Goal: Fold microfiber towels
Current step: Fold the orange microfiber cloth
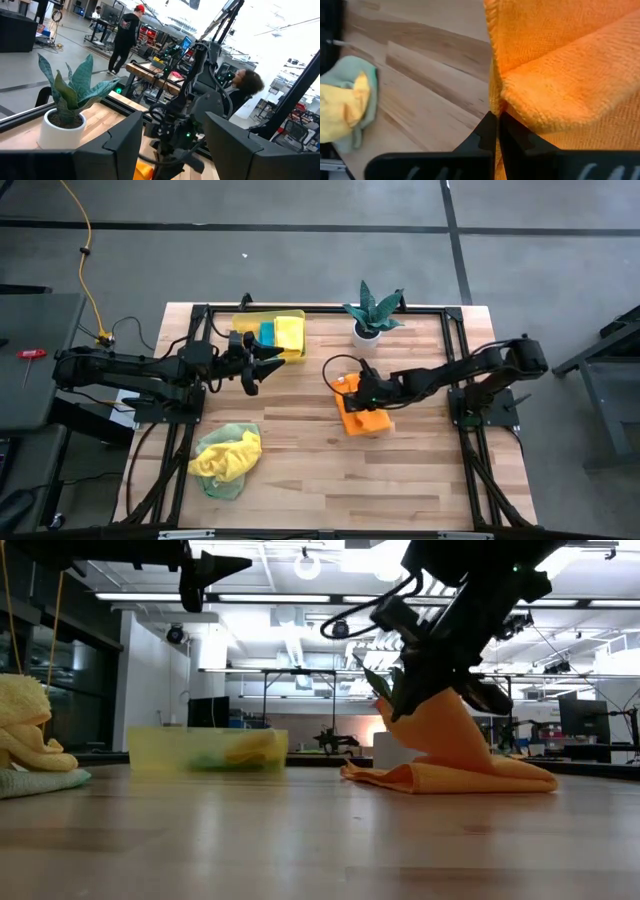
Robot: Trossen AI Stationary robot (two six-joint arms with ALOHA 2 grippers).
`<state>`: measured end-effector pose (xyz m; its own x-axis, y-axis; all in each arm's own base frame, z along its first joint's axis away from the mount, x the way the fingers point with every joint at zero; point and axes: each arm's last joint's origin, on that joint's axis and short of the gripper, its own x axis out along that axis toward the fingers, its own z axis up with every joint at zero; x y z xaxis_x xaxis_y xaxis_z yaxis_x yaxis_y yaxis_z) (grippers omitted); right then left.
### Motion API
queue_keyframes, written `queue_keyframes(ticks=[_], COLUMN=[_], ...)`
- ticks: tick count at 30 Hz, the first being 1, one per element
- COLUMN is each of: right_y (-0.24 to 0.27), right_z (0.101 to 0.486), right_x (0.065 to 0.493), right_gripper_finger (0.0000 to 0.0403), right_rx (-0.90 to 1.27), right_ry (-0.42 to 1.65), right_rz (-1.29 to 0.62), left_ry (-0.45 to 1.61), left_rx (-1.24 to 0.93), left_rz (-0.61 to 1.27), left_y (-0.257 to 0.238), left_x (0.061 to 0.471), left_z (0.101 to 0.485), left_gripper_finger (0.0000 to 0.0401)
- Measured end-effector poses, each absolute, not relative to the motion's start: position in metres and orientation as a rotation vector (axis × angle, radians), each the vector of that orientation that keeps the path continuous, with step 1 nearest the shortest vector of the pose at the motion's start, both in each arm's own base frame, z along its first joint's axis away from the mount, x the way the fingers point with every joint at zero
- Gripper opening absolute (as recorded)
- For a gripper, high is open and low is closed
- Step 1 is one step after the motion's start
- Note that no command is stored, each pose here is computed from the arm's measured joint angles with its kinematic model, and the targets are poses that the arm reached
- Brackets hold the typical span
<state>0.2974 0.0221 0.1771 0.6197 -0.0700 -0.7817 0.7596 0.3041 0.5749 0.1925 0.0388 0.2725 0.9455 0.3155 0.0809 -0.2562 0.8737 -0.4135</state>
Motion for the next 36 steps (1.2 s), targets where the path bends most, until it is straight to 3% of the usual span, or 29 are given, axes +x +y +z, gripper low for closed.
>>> queue_keyframes(ticks=[14, 17, 27, 33, 36], right_y=[0.023, 0.022, 0.008, -0.008, -0.009], right_z=[0.167, 0.168, 0.183, 0.214, 0.222], right_x=[0.304, 0.305, 0.296, 0.255, 0.242], right_gripper_finger=[0.0005, 0.0033, 0.0186, 0.0201, 0.0200], right_rx=[1.203, 1.212, 1.114, 0.965, 0.922], right_ry=[0.733, 0.718, 0.738, 0.794, 0.869], right_rz=[-0.630, -0.619, -0.590, -0.696, -0.637], left_ry=[-0.148, -0.149, -0.149, -0.149, -0.150], left_rx=[-0.411, -0.411, -0.411, -0.411, -0.411], left_rz=[0.302, 0.302, 0.302, 0.302, 0.309], left_y=[0.039, 0.039, 0.039, 0.039, 0.039], left_x=[0.192, 0.192, 0.192, 0.192, 0.192], left_z=[0.272, 0.272, 0.273, 0.273, 0.273], left_gripper_finger=[0.0197, 0.0197, 0.0197, 0.0197, 0.0197])
